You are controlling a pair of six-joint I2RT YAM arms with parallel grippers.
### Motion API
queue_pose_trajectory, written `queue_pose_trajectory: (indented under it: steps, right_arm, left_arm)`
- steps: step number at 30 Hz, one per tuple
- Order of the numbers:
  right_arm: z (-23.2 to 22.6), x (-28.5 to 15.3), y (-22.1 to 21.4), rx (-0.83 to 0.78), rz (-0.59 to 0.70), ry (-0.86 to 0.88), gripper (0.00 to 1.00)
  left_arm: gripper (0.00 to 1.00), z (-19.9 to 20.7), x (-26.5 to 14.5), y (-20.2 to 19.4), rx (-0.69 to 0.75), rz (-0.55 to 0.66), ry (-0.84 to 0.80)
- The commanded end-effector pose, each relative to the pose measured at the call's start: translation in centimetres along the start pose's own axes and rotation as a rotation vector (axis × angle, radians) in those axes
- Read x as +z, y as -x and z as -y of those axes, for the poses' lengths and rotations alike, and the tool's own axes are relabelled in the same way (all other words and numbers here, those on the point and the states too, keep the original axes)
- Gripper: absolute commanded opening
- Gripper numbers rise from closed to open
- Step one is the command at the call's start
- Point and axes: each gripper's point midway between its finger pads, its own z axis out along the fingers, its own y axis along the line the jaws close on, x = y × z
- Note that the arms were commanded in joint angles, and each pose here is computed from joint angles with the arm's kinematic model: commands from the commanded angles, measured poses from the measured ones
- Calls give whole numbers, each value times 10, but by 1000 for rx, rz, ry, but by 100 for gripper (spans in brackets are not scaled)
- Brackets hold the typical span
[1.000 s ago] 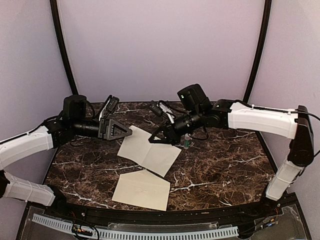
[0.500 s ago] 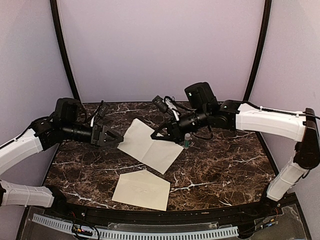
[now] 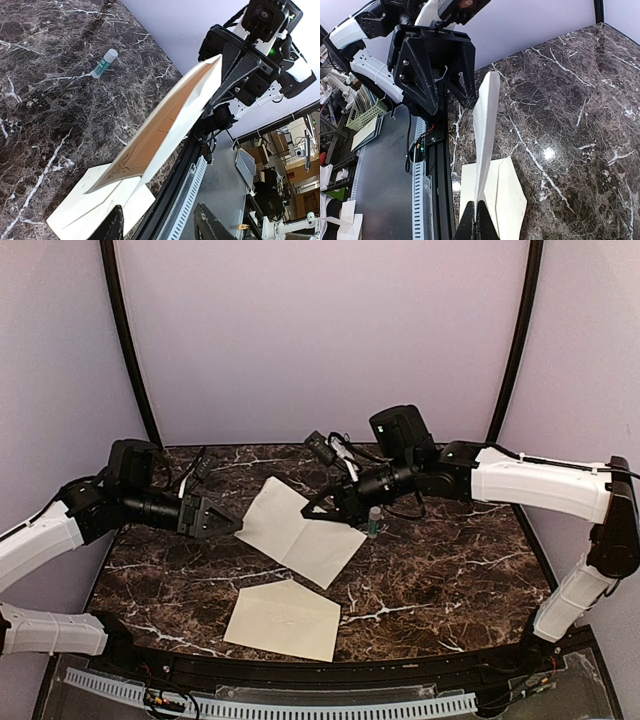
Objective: Place the letter into the envelope and seal it
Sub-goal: Fold the letter.
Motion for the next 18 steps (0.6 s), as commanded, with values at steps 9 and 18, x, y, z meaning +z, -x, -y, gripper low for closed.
queue_pose_trajectory:
  steps: [9,18]
  right_arm:
    - [-2,-4,8,-18,33,12,0]
    - [-5,-4,7,-15,29,27,0]
  left_arm:
    - [44,-1,3,-4,0,-10,-33]
    - [43,0,0,8,41,38,-2]
